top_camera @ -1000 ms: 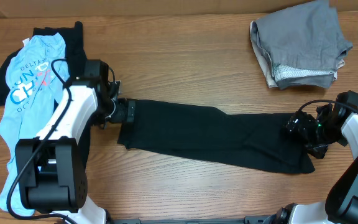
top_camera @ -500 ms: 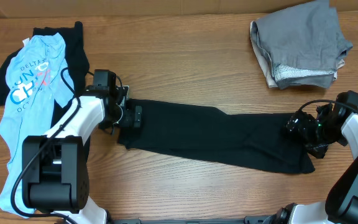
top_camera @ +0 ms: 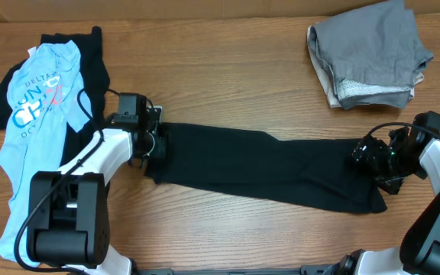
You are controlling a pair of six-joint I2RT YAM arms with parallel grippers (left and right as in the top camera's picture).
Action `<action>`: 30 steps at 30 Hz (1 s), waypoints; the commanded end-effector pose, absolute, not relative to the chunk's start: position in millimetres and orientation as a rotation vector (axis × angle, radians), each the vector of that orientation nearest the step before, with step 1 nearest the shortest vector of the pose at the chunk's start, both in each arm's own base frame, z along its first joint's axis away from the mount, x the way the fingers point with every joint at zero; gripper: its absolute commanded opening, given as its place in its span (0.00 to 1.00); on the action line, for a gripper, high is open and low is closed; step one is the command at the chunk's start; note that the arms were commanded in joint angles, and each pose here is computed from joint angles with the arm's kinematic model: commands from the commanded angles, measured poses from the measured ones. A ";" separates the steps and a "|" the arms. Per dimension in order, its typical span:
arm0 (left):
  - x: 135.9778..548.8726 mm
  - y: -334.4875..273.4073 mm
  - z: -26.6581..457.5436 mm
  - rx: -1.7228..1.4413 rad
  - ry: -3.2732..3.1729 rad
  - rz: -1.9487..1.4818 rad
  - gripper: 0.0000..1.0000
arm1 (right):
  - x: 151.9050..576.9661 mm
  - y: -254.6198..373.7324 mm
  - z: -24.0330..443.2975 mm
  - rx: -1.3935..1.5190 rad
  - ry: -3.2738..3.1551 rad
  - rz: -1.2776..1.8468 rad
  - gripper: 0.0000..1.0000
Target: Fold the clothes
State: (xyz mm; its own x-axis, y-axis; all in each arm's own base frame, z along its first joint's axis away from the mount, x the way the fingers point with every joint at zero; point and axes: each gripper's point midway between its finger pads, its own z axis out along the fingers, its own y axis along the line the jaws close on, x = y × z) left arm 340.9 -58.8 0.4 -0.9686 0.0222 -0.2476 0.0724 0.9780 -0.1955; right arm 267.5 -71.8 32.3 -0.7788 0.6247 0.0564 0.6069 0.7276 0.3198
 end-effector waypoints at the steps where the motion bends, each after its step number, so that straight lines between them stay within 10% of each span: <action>1: 313.0 -61.7 -23.6 0.049 2.983 -0.322 0.04 | 273.7 -74.2 36.5 1.007 2.853 0.503 1.00; 20: 365.7 37.0 72.8 -0.199 2.957 -0.098 0.04 | 293.8 -49.0 79.1 0.800 2.849 0.661 0.95; 22: 369.1 40.2 82.9 -0.182 2.953 -0.072 0.04 | 298.6 -36.3 82.0 0.747 2.850 0.702 0.80; 26: 374.4 36.6 94.8 -0.144 2.942 -0.072 0.04 | 302.1 -4.5 83.0 0.607 2.895 0.737 0.14; 30: 374.8 26.5 98.1 -0.094 2.948 -0.073 0.04 | 299.9 32.7 74.0 0.475 2.947 0.748 0.04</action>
